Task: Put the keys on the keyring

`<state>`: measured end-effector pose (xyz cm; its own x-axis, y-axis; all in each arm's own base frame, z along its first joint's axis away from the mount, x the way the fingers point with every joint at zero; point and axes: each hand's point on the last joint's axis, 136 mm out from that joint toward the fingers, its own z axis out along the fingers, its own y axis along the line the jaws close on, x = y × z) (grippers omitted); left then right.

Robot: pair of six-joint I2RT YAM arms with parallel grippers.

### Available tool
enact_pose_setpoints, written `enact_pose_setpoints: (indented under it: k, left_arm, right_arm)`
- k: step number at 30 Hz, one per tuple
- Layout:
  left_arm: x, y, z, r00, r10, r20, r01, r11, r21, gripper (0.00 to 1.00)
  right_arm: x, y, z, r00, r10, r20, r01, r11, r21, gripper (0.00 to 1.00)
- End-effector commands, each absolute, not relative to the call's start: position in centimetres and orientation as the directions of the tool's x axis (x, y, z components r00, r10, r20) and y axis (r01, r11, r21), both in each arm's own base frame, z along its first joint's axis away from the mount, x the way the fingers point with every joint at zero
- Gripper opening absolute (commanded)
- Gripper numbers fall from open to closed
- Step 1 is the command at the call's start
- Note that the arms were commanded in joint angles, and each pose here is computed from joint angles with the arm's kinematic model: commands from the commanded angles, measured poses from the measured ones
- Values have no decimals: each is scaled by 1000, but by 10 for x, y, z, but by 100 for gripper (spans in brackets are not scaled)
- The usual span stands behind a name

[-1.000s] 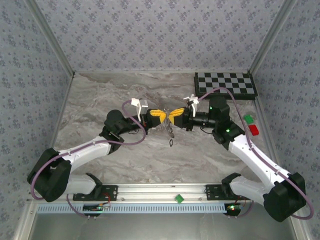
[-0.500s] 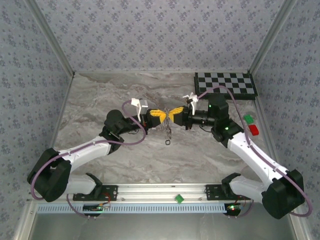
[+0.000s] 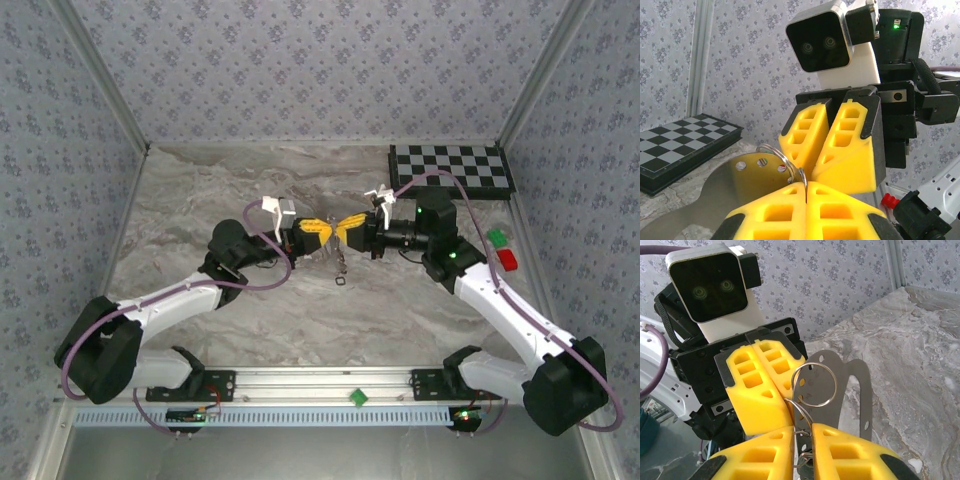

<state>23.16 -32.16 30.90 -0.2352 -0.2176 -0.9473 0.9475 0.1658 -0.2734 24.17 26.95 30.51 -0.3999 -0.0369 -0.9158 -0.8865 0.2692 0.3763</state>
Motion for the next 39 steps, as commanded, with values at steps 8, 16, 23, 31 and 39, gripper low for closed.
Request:
enact_pose_setpoints:
  k: [8,16,23,31,39]
  left_arm:
    - [225,-326,324,-195,-246,-949,965,126,-231,0]
    - [225,-326,323,-194,-245,-950,965,125,-229,0]
    - [224,-325,325,-191,-247,-950,966,123,-226,0]
    - [222,-324,327,-186,-254,-949,967,122,-223,0]
    - [219,-326,326,-192,-245,-950,970,100,-222,0]
  right_arm:
    - [222,279,324,-369,-44,-928,-921,154,359,19]
    - [227,273,330,-379,-16,-925,-913,167,371,21]
    - [237,267,328,-381,8,-924,-900,225,373,32]
    - [249,262,316,-400,-6,-916,-873,306,379,29]
    - [240,270,318,-394,-29,-919,-895,239,376,25]
